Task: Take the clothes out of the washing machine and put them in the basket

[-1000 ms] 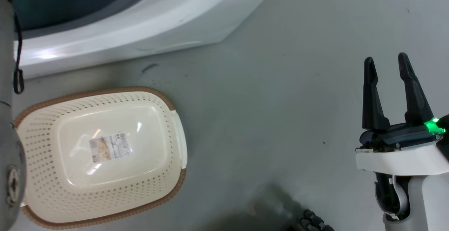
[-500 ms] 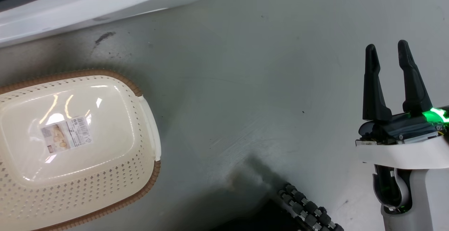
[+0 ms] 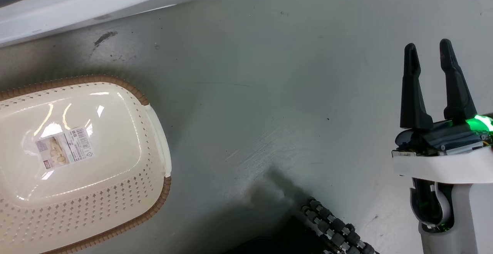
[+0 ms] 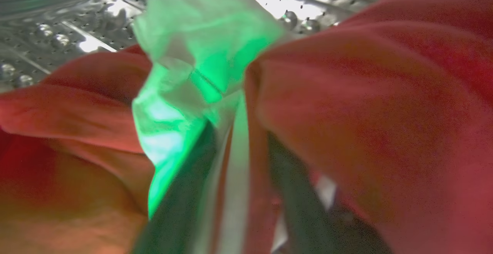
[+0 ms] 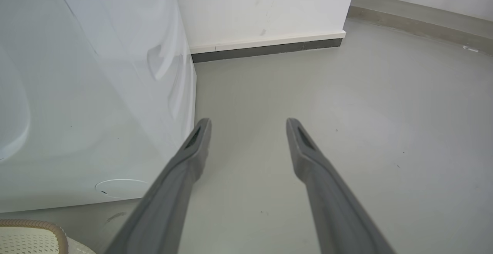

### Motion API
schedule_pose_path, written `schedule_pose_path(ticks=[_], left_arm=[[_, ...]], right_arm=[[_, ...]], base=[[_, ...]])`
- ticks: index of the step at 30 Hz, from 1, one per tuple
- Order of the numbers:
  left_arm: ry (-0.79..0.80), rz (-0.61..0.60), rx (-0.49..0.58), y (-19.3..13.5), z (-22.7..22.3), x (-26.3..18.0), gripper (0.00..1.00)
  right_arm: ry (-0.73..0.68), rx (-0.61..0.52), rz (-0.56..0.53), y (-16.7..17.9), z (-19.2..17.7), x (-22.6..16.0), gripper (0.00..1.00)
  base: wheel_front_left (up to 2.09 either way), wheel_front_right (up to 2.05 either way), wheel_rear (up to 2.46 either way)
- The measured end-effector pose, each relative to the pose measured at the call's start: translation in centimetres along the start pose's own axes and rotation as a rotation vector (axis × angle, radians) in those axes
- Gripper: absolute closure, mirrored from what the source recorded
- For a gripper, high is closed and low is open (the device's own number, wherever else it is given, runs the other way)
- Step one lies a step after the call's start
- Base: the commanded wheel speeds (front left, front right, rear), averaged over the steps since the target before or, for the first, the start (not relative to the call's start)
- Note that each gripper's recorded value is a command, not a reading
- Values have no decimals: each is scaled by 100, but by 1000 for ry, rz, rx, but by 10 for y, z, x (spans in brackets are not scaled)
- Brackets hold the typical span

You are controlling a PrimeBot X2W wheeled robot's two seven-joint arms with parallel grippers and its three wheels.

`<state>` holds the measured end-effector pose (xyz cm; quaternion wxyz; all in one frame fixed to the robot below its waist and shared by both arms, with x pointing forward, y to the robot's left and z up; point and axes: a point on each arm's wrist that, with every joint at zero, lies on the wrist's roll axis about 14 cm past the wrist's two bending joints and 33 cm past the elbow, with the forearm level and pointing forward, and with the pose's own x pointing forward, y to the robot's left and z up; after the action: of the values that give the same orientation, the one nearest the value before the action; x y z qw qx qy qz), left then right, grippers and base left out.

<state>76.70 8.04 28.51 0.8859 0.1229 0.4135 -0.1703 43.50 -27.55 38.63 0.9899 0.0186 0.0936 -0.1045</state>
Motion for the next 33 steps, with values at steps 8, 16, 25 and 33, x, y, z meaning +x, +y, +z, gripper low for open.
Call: schedule_pose_path(ticks=[8,16,25,33], left_arm=[[-62,-9,-4,4,1,-7,100],[-235,-34,-9,0,17,-39,100],[-410,-80,-12,-17,21,-97,100],[-538,-105,3,-31,8,-153,100]], right_arm=[[-28,-2,4,0,9,2,0],[-89,-17,31,8,30,4,0],[-142,-18,82,25,50,-4,0],[-190,-7,121,38,71,-21,0]], base=[[0,0,0],[0,0,0],[0,0,0],[0,0,0]])
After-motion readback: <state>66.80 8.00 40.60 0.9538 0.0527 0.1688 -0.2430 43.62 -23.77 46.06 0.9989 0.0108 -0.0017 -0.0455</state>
